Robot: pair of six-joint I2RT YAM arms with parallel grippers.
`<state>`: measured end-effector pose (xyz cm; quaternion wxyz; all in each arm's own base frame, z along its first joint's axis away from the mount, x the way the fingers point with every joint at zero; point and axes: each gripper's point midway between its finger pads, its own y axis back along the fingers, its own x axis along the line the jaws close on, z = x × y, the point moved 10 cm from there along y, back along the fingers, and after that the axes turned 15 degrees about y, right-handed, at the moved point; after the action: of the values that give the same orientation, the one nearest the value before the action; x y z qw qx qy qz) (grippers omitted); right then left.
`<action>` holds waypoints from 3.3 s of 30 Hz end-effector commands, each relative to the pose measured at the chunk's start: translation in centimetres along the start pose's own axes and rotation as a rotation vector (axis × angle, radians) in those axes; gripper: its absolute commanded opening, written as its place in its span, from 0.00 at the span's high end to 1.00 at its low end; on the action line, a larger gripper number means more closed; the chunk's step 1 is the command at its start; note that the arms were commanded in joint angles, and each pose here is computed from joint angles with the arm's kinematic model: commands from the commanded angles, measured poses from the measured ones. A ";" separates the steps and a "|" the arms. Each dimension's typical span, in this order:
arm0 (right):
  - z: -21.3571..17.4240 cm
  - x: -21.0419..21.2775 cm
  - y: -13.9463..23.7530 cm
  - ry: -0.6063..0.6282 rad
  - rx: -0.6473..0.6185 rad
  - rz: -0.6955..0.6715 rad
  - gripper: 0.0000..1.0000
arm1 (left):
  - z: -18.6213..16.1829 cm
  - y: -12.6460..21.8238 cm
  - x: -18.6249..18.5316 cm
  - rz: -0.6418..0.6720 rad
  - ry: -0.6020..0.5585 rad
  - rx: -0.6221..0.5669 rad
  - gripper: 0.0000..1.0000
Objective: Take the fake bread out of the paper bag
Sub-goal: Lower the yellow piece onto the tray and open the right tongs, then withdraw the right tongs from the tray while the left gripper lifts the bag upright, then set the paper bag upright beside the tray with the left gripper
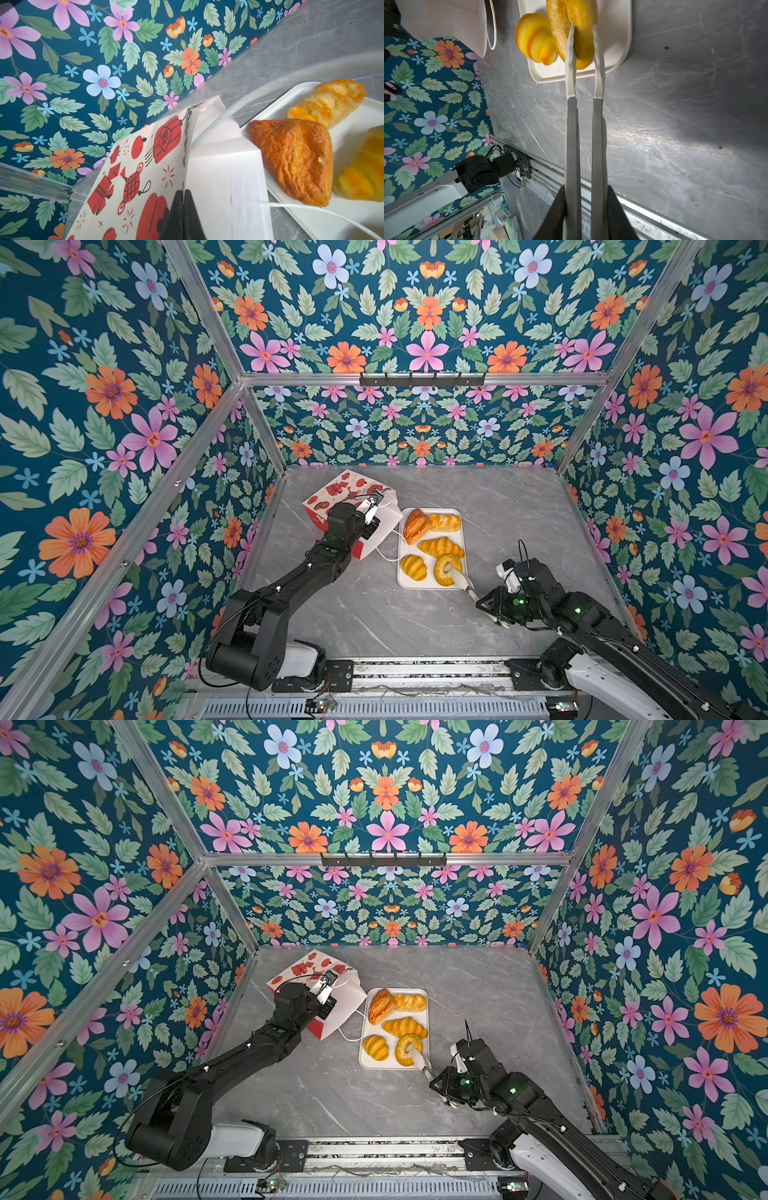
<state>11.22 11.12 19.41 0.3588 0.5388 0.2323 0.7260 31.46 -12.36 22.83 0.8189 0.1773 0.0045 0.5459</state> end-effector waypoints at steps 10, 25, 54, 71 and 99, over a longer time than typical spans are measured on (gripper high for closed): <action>-0.2 -0.3 1.3 -0.005 -0.064 -0.044 0.50 | 0.9 0.2 0.2 0.006 0.003 -0.051 1.00; 2.0 0.1 5.6 0.172 -0.235 -0.380 0.64 | 3.0 1.9 0.9 0.058 0.041 -0.142 1.00; 15.9 -10.0 -4.0 0.107 -0.054 -0.859 0.54 | 9.4 4.3 2.6 0.105 0.402 -0.198 1.00; 13.9 -9.8 -2.6 0.079 -0.095 -0.841 0.24 | 9.9 6.1 1.9 -0.009 0.717 -0.188 1.00; 13.4 -9.3 -2.1 0.111 -0.104 -0.805 0.22 | 8.2 6.6 0.5 -0.112 1.030 -0.087 1.00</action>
<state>25.89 4.55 16.16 0.6291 0.3501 0.4078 0.5616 27.27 -11.84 32.22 0.7418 -0.1415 0.3932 0.5246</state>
